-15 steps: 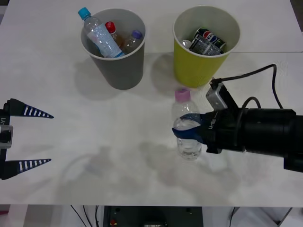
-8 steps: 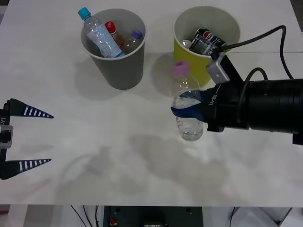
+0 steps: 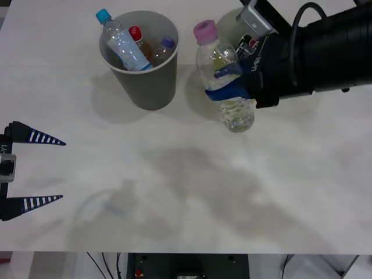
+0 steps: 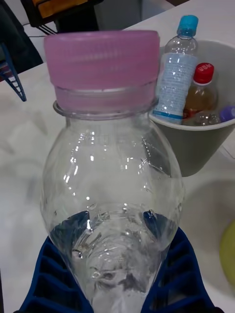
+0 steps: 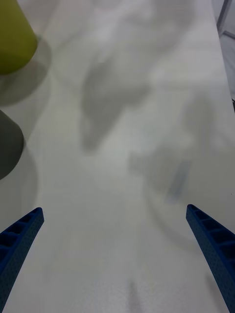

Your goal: Put the can into the green bin and the plastic bottle into the gray bin

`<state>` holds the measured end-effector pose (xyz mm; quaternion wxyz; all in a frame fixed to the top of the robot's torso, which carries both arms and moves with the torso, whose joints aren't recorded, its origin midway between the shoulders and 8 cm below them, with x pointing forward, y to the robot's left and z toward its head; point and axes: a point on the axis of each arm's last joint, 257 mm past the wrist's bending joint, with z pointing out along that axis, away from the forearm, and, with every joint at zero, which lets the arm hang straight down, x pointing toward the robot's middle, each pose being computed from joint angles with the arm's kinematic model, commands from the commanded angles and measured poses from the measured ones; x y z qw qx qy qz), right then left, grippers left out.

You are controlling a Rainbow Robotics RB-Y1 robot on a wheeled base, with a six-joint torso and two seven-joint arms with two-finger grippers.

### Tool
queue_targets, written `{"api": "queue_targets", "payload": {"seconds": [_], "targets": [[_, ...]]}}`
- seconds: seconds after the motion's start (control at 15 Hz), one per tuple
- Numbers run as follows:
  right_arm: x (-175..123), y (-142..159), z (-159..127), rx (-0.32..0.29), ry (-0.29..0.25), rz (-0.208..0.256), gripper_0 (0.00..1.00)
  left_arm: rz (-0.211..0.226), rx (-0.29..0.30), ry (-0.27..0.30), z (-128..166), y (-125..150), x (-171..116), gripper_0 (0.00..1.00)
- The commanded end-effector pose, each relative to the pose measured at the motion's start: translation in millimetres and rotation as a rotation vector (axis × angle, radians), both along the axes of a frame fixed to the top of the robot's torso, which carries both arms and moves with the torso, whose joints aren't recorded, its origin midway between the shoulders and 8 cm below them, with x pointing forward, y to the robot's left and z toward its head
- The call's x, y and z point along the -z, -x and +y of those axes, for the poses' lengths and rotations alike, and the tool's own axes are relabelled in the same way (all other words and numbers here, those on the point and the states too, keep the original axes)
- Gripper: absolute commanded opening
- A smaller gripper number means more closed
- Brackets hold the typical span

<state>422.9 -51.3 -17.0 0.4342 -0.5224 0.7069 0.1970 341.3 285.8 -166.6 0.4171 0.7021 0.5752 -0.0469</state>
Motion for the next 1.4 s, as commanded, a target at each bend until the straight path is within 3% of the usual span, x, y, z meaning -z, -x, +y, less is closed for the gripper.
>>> {"api": "queue_targets", "payload": {"seconds": [0.07, 0.53, 0.73, 1.0, 1.4], "targets": [[-17.6, -22.8, 17.8, -0.014, 0.035, 0.011, 0.00, 0.000, 0.000, 0.000, 0.0, 0.0, 0.0, 1.00], [-69.4, -87.1, 89.9, 0.018, 0.027, 0.044, 0.00, 0.000, 0.000, 0.000, 0.0, 0.0, 0.0, 1.00], [-81.4, -115.7, 129.4, 0.052, 0.026, -0.008, 0.00, 0.000, 0.000, 0.000, 0.0, 0.0, 0.0, 1.00], [-73.3, -145.8, 174.3, 0.097, -0.006, -0.037, 0.00, 0.000, 0.000, 0.000, 0.0, 0.0, 0.0, 1.00], [-63.6, -159.3, 193.4, 0.116, 0.046, -0.062, 0.00, 0.000, 0.000, 0.000, 0.0, 0.0, 0.0, 1.00]]}}
